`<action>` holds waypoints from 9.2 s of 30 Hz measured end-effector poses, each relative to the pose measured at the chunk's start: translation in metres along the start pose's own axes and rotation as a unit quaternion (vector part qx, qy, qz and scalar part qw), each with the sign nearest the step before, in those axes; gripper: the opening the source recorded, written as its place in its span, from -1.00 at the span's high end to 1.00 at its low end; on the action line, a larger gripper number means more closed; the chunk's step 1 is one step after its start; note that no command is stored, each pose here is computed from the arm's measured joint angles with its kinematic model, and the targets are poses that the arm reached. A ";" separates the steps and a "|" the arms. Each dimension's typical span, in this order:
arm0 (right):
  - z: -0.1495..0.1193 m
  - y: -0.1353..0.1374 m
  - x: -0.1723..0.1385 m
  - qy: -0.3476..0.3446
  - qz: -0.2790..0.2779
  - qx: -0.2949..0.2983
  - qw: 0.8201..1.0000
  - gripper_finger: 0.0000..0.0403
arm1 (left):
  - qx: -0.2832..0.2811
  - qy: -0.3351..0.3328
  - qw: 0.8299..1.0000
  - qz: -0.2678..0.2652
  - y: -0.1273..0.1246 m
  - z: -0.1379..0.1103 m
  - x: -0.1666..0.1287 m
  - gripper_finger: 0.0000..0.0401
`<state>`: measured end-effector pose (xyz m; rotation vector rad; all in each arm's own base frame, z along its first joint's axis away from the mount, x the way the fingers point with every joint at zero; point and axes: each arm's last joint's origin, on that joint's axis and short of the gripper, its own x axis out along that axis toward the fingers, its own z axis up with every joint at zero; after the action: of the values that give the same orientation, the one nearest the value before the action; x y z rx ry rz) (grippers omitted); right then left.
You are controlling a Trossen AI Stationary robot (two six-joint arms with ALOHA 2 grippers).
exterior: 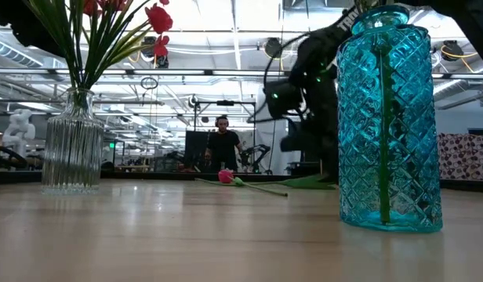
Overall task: Sort flowers into vase by color
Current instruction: Put the yellow tulip into the blue vase
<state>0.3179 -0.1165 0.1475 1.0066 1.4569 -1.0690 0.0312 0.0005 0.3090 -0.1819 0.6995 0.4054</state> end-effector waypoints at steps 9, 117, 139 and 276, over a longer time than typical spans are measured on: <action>0.011 -0.045 0.012 -0.093 -0.090 -0.036 0.991 1.00 | -0.053 0.000 0.999 0.000 0.000 0.000 0.000 0.06; 0.033 -0.067 0.031 -0.131 0.042 -0.632 0.762 0.73 | -0.208 -0.093 0.973 0.034 -0.022 0.016 0.008 0.06; -0.098 -0.072 -0.023 0.024 -0.167 -0.828 0.535 0.99 | -0.160 -0.050 0.986 0.017 -0.023 0.014 0.008 0.06; -0.304 -0.091 -0.072 -0.339 0.302 -0.137 0.880 1.00 | -0.022 0.030 0.999 0.002 -0.021 0.006 0.008 0.06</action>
<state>0.1641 0.1500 0.2545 0.6973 0.6210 -0.6227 0.0492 -0.0141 0.3085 -0.2345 0.7497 0.4198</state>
